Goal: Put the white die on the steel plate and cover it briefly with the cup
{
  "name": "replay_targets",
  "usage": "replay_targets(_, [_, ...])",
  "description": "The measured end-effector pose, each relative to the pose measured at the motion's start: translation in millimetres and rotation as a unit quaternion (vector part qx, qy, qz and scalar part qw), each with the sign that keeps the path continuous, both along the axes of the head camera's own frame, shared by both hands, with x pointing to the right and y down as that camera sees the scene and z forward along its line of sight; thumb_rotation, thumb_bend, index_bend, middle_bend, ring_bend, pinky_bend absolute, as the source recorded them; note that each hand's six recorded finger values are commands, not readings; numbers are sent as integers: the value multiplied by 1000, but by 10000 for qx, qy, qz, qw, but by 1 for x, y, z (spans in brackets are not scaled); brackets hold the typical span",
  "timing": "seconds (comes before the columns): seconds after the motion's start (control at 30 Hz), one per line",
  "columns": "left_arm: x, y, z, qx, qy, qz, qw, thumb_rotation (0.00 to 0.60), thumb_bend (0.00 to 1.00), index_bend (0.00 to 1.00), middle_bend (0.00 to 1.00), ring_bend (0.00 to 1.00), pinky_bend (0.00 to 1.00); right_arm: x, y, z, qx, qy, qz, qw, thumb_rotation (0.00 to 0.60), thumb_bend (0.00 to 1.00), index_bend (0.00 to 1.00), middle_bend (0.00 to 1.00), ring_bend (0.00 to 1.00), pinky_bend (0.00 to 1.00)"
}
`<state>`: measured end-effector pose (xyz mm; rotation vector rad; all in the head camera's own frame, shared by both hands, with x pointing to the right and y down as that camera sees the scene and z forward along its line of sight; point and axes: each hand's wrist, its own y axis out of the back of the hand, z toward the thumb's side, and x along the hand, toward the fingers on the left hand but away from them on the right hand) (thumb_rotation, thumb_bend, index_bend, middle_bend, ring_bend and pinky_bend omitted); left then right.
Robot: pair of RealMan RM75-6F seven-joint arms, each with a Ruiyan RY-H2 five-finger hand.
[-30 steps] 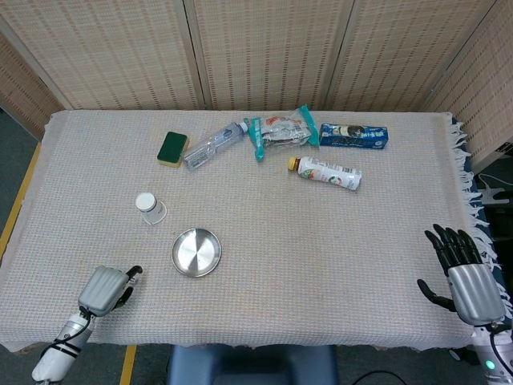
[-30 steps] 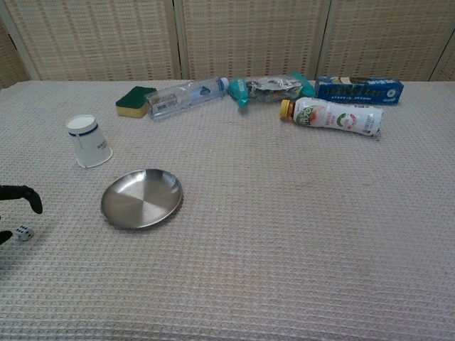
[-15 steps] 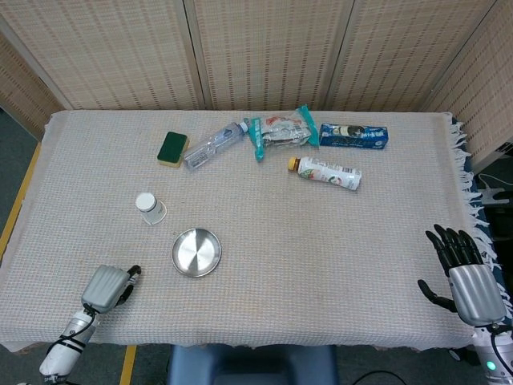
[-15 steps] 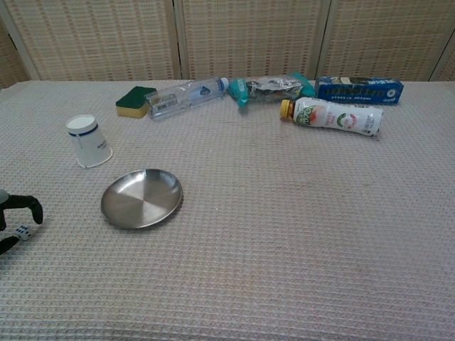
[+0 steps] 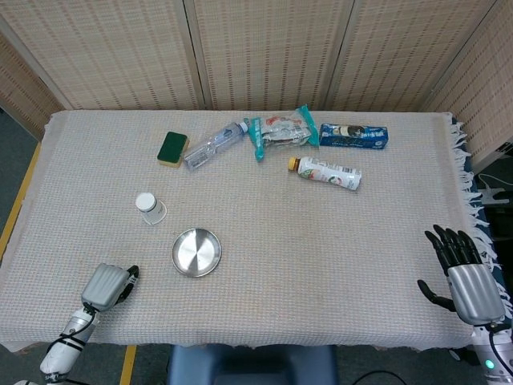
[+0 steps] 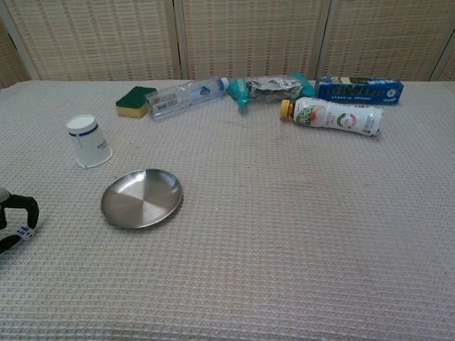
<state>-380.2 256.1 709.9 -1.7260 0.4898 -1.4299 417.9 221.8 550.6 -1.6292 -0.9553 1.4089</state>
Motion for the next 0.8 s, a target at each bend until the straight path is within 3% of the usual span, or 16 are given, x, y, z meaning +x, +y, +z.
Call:
replay_targets(0.23, [0,-2,0,54,33,-1,10000,600,439,533,1000,913,910,0,0,1,-21,13,-3,10000,535,190,0,0,0,0])
replay_targets(0.5, [8,-16,-17,390,374,-117,9985,600,434,539,1000,921,920,-1,0,2,-33,21,-13,10000,534,190,0,0,0,0])
replay_targets(0.8, [68,-56,-17,421,1003,261,9937,600,434,544,1000,935,938,-3,0,7,-94,52,-36,9999,534,190,0,0,0,0])
